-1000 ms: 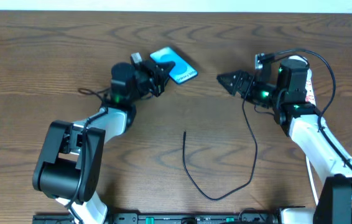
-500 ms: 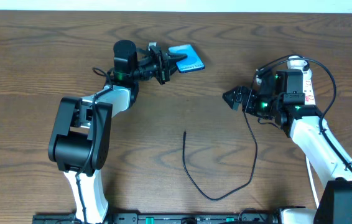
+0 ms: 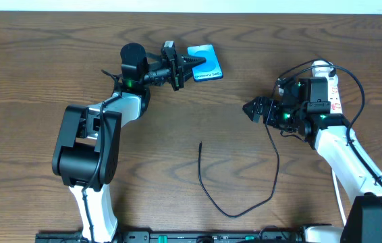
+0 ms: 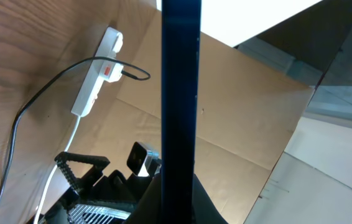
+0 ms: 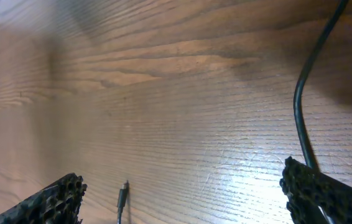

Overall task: Plug charger to phone and switch on socket
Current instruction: 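Release the phone from the right gripper and pull it back, then lower the right gripper to the black cable's USB-C end and grasp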

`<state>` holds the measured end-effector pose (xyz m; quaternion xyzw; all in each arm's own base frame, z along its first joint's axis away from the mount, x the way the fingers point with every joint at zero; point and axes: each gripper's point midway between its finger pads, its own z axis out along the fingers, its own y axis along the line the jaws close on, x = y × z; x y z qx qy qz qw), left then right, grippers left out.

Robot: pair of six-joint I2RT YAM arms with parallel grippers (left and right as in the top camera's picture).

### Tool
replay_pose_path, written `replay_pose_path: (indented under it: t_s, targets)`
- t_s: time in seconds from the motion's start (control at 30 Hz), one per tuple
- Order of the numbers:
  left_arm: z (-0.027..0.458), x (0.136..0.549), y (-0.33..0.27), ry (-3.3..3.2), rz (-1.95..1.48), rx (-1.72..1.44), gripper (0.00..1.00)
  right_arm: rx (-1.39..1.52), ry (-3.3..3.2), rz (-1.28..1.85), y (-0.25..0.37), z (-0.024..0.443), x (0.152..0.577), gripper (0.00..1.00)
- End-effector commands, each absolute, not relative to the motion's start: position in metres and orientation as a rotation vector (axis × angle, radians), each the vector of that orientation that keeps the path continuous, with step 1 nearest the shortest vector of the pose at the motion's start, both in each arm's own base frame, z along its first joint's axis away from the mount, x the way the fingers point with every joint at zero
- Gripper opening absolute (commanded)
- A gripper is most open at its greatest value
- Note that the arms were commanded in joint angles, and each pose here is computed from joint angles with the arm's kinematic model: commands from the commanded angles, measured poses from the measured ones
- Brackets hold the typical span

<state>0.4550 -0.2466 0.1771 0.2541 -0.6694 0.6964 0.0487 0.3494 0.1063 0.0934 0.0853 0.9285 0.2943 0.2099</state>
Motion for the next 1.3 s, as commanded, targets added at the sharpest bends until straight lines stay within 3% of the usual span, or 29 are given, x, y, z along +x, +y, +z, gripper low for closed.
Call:
replay_pose_path:
  t_s: [0.0,0.43,0.63,1.27]
  targets:
    - [0.198,0.455,-0.246,-2.045,2.163,0.695,0.07,0.212,2.569,0.811,0.106,0.099,0.349,0.99]
    - [0.198,0.451,-0.247,-2.042,2.150,0.670,0.07,0.216,2.578,0.810,0.106,0.098,0.347,0.99]
    - [0.191,0.451,-0.247,-1.897,2.010,0.853,0.07,0.222,2.578,0.813,0.106,0.098,0.347,0.99]
    - [0.180,0.446,-0.248,-1.857,1.918,0.907,0.07,0.222,2.580,0.813,0.106,0.097,0.347,0.99]
